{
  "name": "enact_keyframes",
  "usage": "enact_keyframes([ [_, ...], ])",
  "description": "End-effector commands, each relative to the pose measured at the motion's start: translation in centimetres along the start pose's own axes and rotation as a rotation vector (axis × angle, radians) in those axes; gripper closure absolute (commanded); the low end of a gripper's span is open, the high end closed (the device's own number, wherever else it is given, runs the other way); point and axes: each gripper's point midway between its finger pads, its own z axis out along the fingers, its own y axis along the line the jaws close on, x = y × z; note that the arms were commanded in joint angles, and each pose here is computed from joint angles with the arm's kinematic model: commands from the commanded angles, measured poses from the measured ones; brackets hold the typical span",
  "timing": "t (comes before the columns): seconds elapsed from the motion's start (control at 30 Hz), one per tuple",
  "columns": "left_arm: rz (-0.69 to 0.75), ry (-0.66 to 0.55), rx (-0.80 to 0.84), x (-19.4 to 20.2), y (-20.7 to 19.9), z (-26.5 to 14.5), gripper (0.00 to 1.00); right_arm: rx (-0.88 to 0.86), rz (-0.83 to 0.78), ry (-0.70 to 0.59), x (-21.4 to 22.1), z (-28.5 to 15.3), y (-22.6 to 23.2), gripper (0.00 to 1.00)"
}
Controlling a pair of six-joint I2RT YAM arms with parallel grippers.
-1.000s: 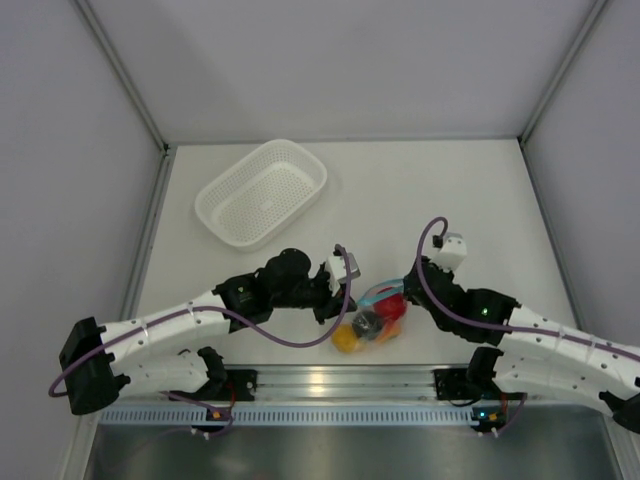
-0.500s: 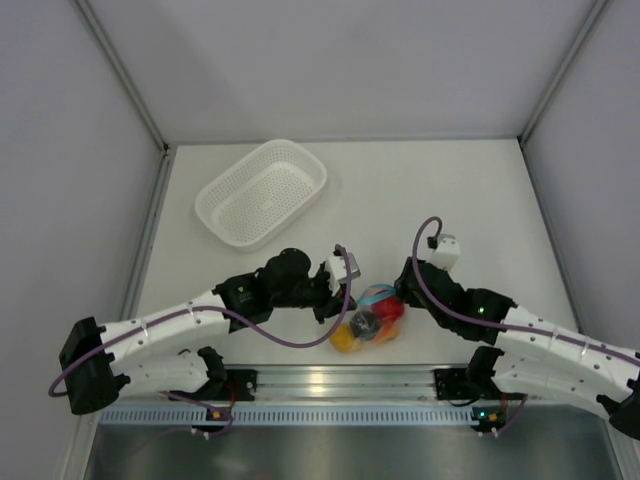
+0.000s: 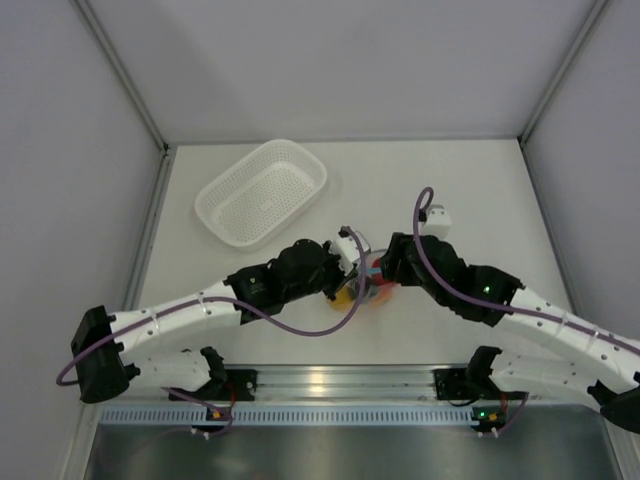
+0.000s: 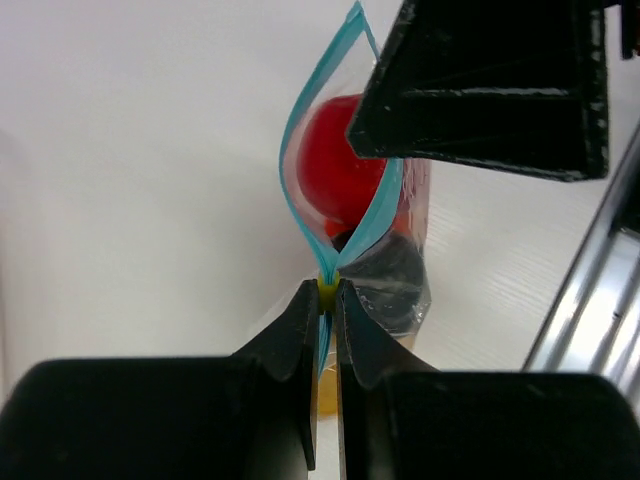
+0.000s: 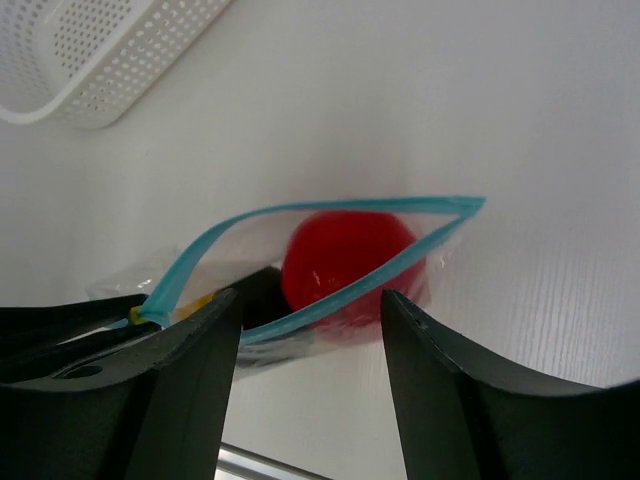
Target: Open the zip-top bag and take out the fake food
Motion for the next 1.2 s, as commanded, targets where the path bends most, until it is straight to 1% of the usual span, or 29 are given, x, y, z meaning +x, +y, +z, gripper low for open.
enact_keyframes([
  [0.0,0.006,-0.125,-0.184,-5.1,3.4,-1.3,1.0,0.016,-0.055,-0.038,-3.2,-0.5,0.2,0.41],
  [0.07,-0.006,-0.128,-0.214,-5.0,3.9,-1.5,1.0,0.032,-0.058,-0.03,-3.4,-0.3,0.0,0.4],
  [0.13,-0.023,-0.127,-0.198,-4.6,3.5,-1.5,1.0,0.042,-0.055,-0.04,-3.5,0.1,-0.2,0.39],
  [0.17,-0.026,-0.11,-0.182,-3.6,3.2,-1.2,1.0,0.044,-0.05,-0.045,-3.5,0.3,-0.2,0.37],
  [0.2,-0.033,-0.121,-0.176,-3.4,3.1,-0.9,1.0,0.049,-0.049,-0.041,-3.0,0.6,-0.4,0.36],
  [0.23,-0.066,-0.126,-0.172,-3.0,2.9,-0.7,1.0,0.047,-0.042,-0.043,-2.9,0.9,-0.3,0.36],
  [0.27,-0.075,-0.103,-0.168,-1.4,2.7,-0.2,1.0,0.045,-0.024,-0.057,-3.0,1.1,-0.2,0.36],
  [0.3,-0.109,-0.134,-0.172,-1.6,2.7,0.1,1.0,0.057,-0.019,-0.055,-2.6,1.6,-0.4,0.36],
  [0.37,-0.137,-0.112,-0.184,0.1,2.7,0.7,1.0,0.048,0.001,-0.068,-2.7,2.0,-0.1,0.36],
  [0.5,-0.218,-0.118,-0.233,1.4,3.2,1.4,1.0,0.098,0.034,-0.025,-1.0,3.9,-1.4,0.37],
  [0.57,-0.226,-0.123,-0.244,1.8,3.1,1.6,1.0,0.106,0.038,-0.008,-0.2,4.6,-1.6,0.37],
  [0.7,-0.212,-0.161,-0.203,1.2,1.7,1.6,1.0,0.106,0.069,-0.002,0.5,5.0,-1.9,0.39],
  [0.83,-0.194,-0.172,-0.155,0.7,0.2,1.8,1.0,0.071,0.102,-0.047,-1.0,3.9,-1.3,0.39],
  [1.03,-0.174,-0.166,-0.15,0.2,-0.2,2.4,1.0,0.058,0.101,-0.079,-3.2,2.4,-0.8,0.38],
  [1.07,-0.172,-0.162,-0.15,0.3,-0.2,2.5,1.0,0.054,0.1,-0.084,-3.3,2.2,-0.8,0.34],
  [1.17,-0.16,-0.157,-0.15,0.1,-0.4,2.9,1.0,0.075,0.094,-0.097,-3.9,1.7,-1.2,0.32],
])
